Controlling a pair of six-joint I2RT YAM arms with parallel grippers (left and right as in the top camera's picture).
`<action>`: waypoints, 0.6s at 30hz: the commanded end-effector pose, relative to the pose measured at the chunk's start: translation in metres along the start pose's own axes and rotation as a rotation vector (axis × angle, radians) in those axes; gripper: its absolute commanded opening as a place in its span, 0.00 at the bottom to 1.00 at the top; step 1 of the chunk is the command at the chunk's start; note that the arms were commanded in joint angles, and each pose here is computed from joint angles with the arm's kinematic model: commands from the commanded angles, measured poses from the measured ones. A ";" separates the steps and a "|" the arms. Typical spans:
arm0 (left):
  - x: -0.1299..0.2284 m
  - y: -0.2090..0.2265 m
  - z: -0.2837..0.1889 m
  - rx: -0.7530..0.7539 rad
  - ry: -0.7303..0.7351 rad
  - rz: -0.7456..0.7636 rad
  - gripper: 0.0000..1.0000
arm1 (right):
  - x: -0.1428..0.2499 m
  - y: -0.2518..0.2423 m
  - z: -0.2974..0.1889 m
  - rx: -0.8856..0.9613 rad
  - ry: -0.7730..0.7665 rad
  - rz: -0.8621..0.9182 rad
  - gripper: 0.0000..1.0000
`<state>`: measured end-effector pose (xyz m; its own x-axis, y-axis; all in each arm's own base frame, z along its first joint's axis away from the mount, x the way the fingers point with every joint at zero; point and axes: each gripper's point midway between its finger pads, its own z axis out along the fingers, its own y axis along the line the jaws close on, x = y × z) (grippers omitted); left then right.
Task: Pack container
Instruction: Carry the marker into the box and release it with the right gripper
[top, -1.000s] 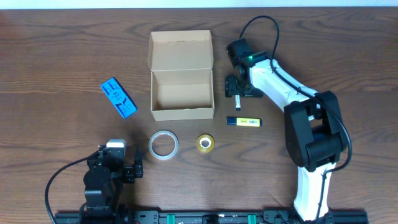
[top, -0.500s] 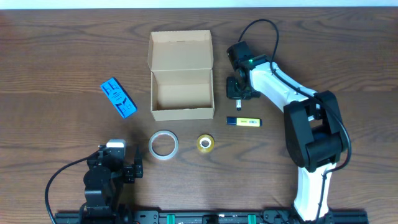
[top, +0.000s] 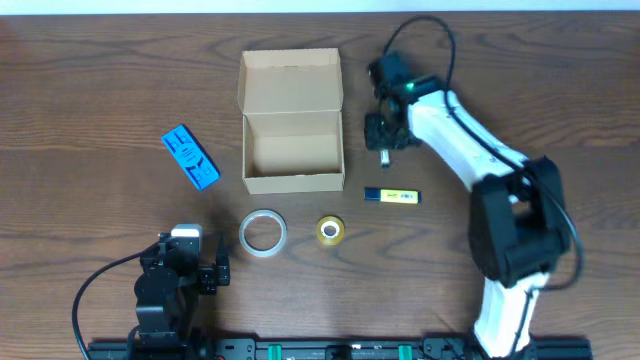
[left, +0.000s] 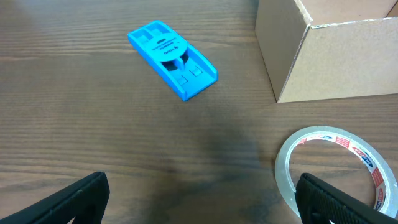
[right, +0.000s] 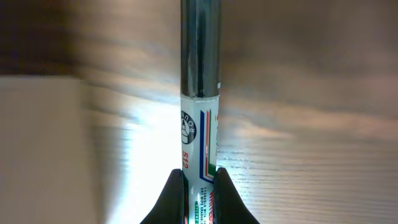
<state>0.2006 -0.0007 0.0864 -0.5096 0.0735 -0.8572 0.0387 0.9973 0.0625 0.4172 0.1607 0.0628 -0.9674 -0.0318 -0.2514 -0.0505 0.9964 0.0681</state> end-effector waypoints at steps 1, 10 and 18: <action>0.001 0.002 0.001 -0.011 -0.001 0.012 0.96 | -0.031 0.033 -0.078 -0.086 -0.198 -0.168 0.01; 0.001 0.002 0.001 -0.011 -0.001 0.012 0.95 | -0.028 0.119 -0.118 -0.191 -0.369 -0.561 0.01; 0.001 0.002 0.001 -0.011 -0.001 0.012 0.96 | -0.001 0.163 -0.080 -0.194 -0.321 -0.813 0.01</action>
<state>0.2006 -0.0007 0.0864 -0.5096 0.0733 -0.8573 0.0386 0.9973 0.0624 0.3973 0.3061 0.1724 -0.5698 -0.5694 -0.5926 -0.6836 0.7286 -0.0428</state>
